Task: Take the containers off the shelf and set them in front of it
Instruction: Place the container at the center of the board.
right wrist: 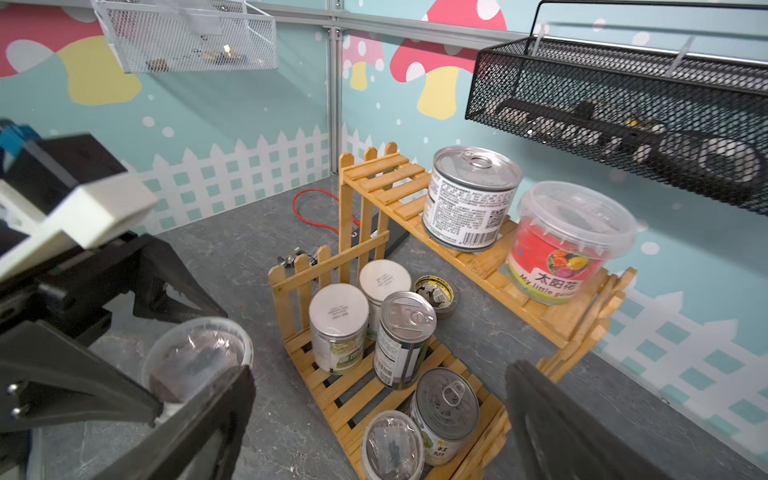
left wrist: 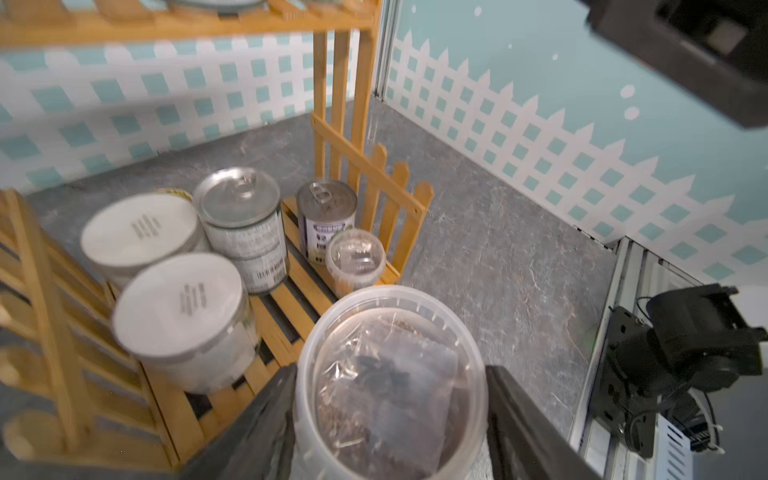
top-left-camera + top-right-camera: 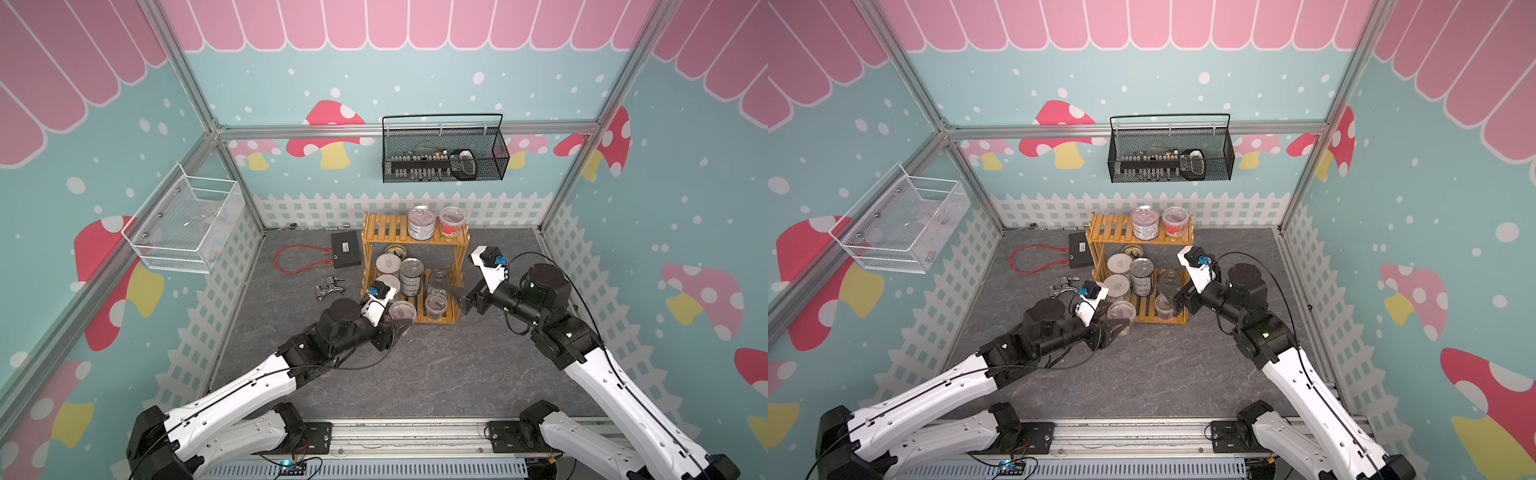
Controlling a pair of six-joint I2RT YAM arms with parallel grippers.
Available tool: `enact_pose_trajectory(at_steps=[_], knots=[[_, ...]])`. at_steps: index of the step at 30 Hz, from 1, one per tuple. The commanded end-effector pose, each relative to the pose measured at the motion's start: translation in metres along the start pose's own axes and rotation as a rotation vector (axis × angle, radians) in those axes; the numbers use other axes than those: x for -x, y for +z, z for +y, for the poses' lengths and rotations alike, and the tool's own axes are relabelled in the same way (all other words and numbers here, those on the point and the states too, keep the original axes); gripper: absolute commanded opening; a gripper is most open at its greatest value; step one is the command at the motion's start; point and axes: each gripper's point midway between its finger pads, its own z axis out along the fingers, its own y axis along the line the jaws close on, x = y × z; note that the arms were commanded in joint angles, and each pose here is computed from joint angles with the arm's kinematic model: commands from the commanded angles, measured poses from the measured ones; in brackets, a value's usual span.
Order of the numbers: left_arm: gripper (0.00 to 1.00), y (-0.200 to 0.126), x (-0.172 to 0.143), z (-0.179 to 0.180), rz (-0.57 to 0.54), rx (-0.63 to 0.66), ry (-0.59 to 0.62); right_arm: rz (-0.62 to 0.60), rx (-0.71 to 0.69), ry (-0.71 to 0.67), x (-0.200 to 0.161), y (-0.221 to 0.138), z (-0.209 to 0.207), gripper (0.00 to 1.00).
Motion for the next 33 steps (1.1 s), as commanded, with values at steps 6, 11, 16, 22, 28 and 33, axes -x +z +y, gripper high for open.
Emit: enact_pose_trajectory(at_steps=[6,11,16,22,28,33], knots=[[0.59,0.005,-0.063,0.021,-0.002,0.116,-0.123,-0.011,0.085,-0.033,-0.017,-0.001,0.017,0.99],[0.60,0.011,-0.095,0.048,0.028,0.244,-0.125,-0.009,0.105,-0.032,-0.028,0.003,0.021,0.99],[0.60,0.013,-0.111,0.069,0.041,0.340,-0.133,0.010,0.095,-0.028,-0.039,0.006,0.019,0.99],[0.60,0.010,-0.118,0.090,0.035,0.423,-0.176,0.015,0.072,-0.036,-0.042,0.006,0.016,0.99],[0.59,0.013,-0.126,0.097,0.075,0.456,-0.226,0.013,0.060,-0.044,-0.041,0.004,0.015,0.99],[0.61,0.016,-0.137,0.094,0.104,0.434,-0.261,0.010,0.047,-0.055,-0.039,0.001,0.013,0.99]])
